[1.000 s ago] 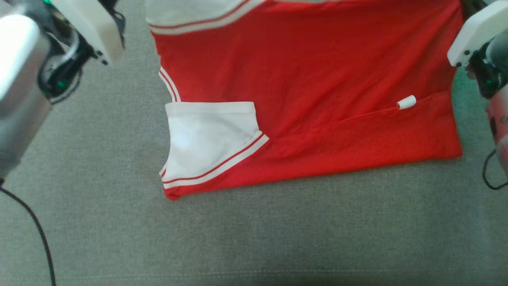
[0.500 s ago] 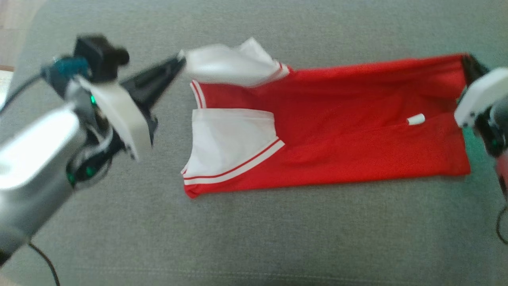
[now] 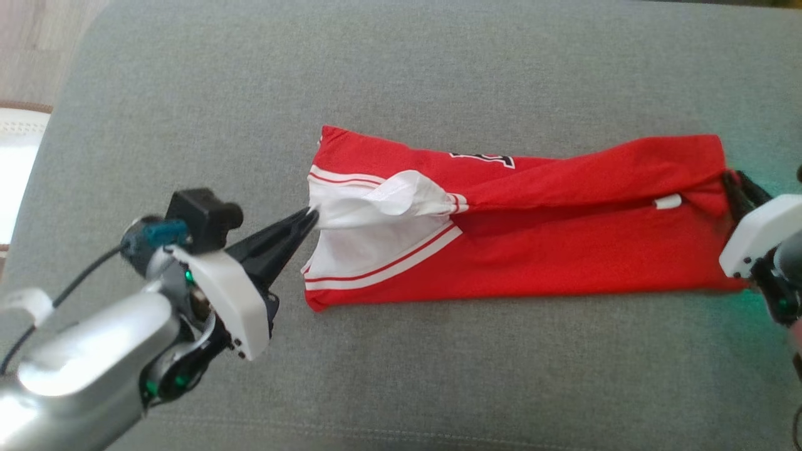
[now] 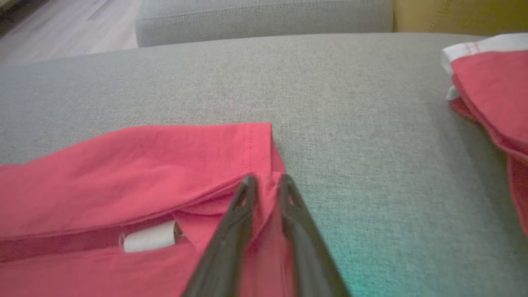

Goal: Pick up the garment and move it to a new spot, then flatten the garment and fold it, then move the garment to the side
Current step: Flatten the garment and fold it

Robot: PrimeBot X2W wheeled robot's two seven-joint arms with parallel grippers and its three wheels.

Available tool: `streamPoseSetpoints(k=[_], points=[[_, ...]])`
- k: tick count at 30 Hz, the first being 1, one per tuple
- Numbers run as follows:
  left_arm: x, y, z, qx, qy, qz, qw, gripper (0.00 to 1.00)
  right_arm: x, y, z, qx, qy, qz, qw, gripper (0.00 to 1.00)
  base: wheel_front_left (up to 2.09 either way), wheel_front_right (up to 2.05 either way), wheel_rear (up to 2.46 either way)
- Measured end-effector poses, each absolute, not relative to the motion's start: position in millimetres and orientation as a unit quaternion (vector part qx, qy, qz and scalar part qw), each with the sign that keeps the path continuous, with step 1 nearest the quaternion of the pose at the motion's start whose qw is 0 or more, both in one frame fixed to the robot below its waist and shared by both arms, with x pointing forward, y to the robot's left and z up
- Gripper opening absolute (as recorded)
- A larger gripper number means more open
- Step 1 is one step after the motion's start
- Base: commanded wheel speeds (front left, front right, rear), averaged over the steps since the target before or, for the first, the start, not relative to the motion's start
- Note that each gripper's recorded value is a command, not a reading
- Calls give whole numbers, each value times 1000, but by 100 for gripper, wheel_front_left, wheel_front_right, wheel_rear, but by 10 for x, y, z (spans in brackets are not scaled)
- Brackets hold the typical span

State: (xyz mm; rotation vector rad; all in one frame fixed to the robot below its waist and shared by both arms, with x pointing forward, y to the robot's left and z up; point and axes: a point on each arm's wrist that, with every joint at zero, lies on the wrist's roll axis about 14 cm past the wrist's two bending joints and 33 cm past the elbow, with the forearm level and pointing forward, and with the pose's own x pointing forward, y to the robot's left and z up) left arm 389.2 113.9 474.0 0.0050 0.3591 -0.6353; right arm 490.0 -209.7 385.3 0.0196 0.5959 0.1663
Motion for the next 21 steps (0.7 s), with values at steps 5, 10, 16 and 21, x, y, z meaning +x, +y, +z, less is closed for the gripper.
streamPoseSetpoints(k=[5,10,16,21], points=[[3841,1176,4732,-18,153,-271,950,100,4844,-2162,4007,31,263,68,962,100,0,0,0],[3810,1262,4788,-39,119,-200,972,100,4622,-2194,4098,61,232,55,969,100,0,0,0],[3702,1321,4943,-54,63,-121,989,100,4286,-2180,4134,93,205,41,973,100,0,0,0],[3523,1437,4957,-67,42,-61,995,100,4106,-2143,4135,106,197,34,974,100,0,0,0]])
